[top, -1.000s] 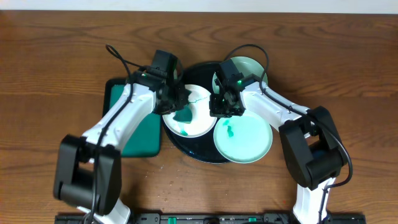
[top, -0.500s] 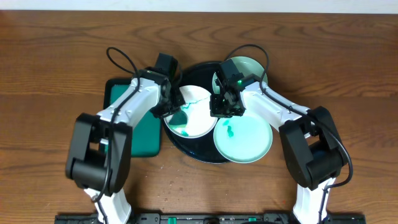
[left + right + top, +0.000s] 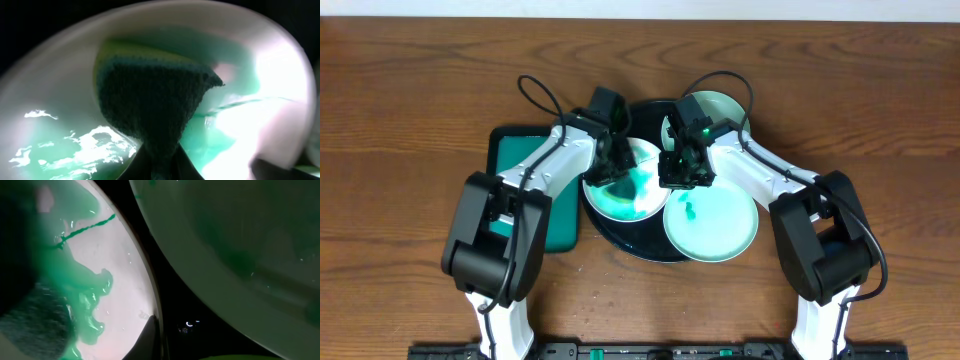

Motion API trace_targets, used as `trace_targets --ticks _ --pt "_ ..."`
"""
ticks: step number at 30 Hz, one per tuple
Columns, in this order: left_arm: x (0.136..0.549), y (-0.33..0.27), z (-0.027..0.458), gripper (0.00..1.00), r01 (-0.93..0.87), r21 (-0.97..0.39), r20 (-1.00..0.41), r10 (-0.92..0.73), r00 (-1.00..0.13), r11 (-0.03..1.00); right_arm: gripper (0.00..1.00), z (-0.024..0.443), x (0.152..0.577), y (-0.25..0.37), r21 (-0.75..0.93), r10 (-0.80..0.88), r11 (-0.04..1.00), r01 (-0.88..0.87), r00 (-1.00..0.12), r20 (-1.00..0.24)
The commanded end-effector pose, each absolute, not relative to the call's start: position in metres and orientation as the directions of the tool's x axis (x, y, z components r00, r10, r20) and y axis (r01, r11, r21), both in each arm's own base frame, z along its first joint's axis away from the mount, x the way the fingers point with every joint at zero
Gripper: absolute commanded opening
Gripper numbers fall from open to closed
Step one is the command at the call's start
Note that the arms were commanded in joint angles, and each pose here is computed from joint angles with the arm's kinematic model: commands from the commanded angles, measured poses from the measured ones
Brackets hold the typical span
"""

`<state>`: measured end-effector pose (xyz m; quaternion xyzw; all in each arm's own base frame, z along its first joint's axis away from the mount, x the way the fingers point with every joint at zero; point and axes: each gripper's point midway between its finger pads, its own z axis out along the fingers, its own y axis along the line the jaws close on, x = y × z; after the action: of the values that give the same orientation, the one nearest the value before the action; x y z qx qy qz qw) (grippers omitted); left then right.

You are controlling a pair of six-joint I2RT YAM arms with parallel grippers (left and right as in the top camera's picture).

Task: Clean dirty plates on tray and stack at the side
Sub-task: 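Scrub the white plate with the sponge while the right gripper holds it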

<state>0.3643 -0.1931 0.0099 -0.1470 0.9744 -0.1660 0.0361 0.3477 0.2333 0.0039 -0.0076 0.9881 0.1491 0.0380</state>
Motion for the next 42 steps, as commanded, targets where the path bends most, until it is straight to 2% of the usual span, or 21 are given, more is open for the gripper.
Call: trace_targets --ticks 1,20,28,31,35,42 --pt "0.33 -0.243 -0.018 0.07 -0.21 -0.453 0.141 -0.164 -0.976 0.866 0.01 -0.01 0.335 0.234 0.28 -0.026 0.96 -0.033 -0.999 -0.029" --pt "0.323 -0.276 0.003 0.07 -0.099 -0.632 0.145 -0.008 -0.989 0.769 0.01 -0.01 0.332 0.233 0.274 -0.026 0.961 -0.03 -1.0 -0.017" --pt "0.292 -0.264 0.0 0.07 -0.103 -0.593 0.239 0.053 -0.97 0.799 0.01 -0.01 0.331 0.232 0.27 -0.026 0.962 -0.028 -1.0 -0.01" --pt "0.284 -0.253 -0.006 0.07 -0.126 -0.533 0.275 0.03 -0.961 0.837 0.01 -0.01 0.33 0.232 0.269 -0.026 0.963 -0.027 -1.0 -0.007" --pt "0.281 -0.218 -0.021 0.07 -0.18 -0.345 0.292 -0.076 -0.953 0.921 0.01 -0.011 0.329 0.231 0.266 -0.026 0.964 -0.025 -1.0 -0.001" --pt "0.287 -0.165 -0.033 0.07 -0.228 -0.108 0.24 -0.197 -0.951 0.968 0.01 -0.011 0.329 0.231 0.266 -0.026 0.964 -0.025 -1.0 -0.002"
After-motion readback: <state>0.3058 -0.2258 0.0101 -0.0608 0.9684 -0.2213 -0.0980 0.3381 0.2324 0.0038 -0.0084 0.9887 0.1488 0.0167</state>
